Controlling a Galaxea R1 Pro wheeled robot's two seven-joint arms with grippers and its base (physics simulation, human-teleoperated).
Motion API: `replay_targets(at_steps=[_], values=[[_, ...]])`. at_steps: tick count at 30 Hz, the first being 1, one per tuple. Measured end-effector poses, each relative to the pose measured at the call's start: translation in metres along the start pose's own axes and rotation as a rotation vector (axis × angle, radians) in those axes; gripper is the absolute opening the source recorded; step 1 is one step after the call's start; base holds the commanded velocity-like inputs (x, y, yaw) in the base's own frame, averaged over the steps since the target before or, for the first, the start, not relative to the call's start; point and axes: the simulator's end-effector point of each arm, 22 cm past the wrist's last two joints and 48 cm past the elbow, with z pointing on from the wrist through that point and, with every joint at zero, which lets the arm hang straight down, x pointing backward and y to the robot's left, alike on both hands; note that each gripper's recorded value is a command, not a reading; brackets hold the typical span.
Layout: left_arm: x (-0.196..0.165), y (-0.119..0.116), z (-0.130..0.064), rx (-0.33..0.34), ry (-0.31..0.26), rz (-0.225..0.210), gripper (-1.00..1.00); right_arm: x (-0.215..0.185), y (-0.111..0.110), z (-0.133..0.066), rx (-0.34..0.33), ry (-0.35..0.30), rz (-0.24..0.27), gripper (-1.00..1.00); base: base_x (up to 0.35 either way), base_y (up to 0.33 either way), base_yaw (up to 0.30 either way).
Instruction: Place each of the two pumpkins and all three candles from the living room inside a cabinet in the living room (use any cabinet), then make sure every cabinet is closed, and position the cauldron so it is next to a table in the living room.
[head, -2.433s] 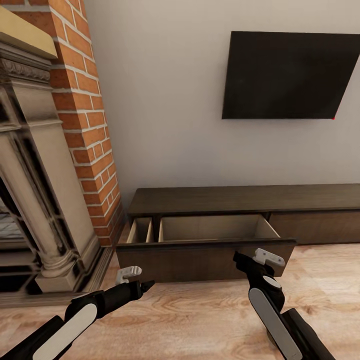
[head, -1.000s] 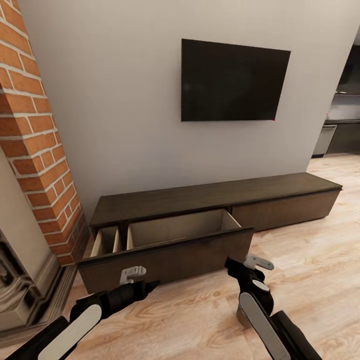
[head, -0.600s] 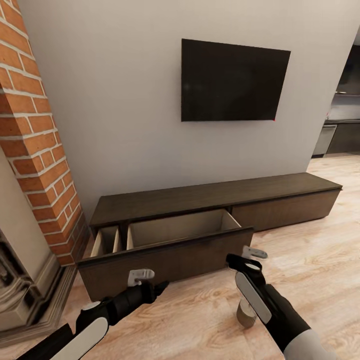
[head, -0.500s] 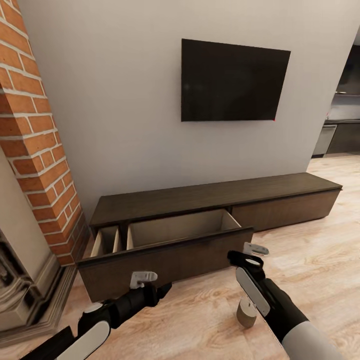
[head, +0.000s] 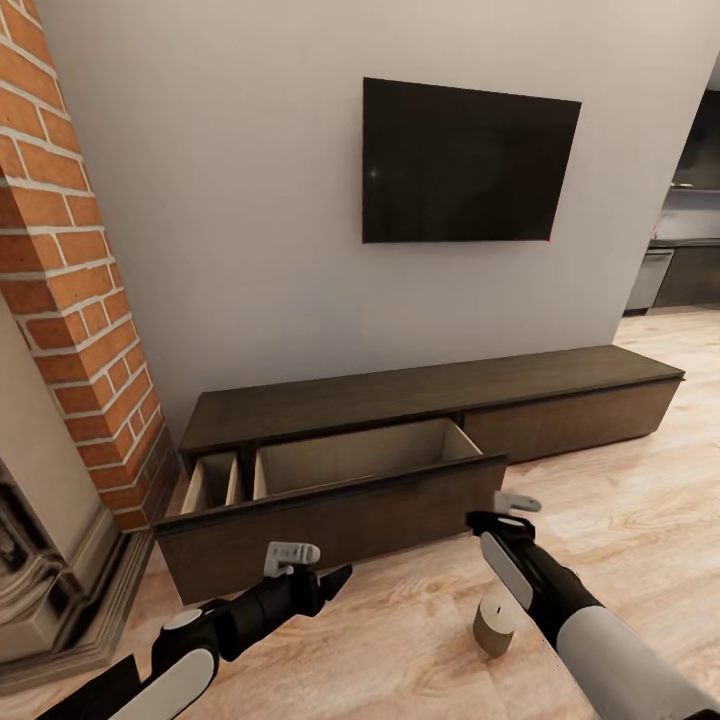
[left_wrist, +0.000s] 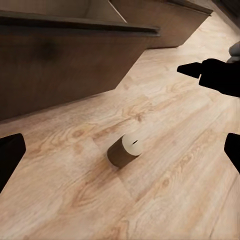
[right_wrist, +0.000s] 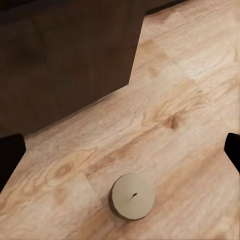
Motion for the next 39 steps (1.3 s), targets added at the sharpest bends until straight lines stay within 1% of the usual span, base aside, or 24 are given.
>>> replay_targets(at_steps=[3, 6, 9, 12, 14, 17, 22, 27, 30, 32, 34, 37, 39], values=[[0.000, -0.001, -0.001, 0.005, 0.002, -0.001, 1.00, 0.005, -0.004, 0.011, -0.010, 0.015, 0.001, 1.00, 0.000, 0.000, 0.000], [-0.001, -0.002, -0.001, 0.007, 0.002, -0.002, 1.00, 0.005, -0.006, 0.016, -0.018, 0.020, 0.000, 1.00, 0.000, 0.000, 0.000], [-0.002, -0.002, -0.001, 0.009, 0.000, -0.005, 1.00, 0.003, -0.012, 0.020, -0.018, 0.009, -0.004, 1.00, 0.000, 0.000, 0.000], [-0.005, -0.006, -0.002, 0.035, 0.009, -0.053, 1.00, 0.006, -0.018, 0.024, -0.008, -0.003, -0.017, 1.00, 0.000, 0.000, 0.000], [-0.003, -0.011, -0.003, 0.069, 0.040, -0.104, 1.00, 0.008, -0.021, 0.025, -0.003, -0.007, -0.019, 1.00, 0.000, 0.000, 0.000], [-0.001, -0.007, -0.006, 0.092, 0.085, -0.149, 1.00, 0.014, -0.022, 0.029, -0.001, -0.010, -0.023, 1.00, 0.000, 0.000, 0.000], [0.007, -0.002, -0.005, 0.095, 0.093, -0.159, 1.00, 0.026, -0.022, 0.034, -0.001, -0.007, -0.025, 1.00, 0.000, 0.000, 0.000], [0.014, 0.004, 0.000, 0.091, 0.108, -0.173, 1.00, 0.037, -0.023, 0.041, 0.004, 0.009, -0.038, 1.00, 0.000, 0.000, 0.000], [0.018, 0.007, 0.002, 0.088, 0.116, -0.181, 1.00, 0.047, -0.026, 0.046, 0.011, 0.029, -0.045, 1.00, 0.000, 0.000, 0.000], [0.021, 0.009, 0.004, 0.087, 0.123, -0.186, 1.00, 0.061, -0.040, 0.053, 0.036, 0.060, -0.056, 1.00, 0.000, 0.000, 0.000], [0.025, 0.011, 0.006, 0.085, 0.130, -0.192, 1.00, 0.072, -0.045, 0.057, 0.043, 0.082, -0.063, 1.00, 0.000, 0.000, 0.000], [0.030, 0.013, 0.008, 0.083, 0.141, -0.199, 1.00, 0.085, -0.045, 0.061, 0.032, 0.115, -0.075, 1.00, 0.000, 0.000, 0.000], [0.033, 0.015, 0.010, 0.083, 0.148, -0.204, 1.00, 0.096, -0.044, 0.063, 0.021, 0.150, -0.087, 1.00, 0.000, 0.000, 0.000]])
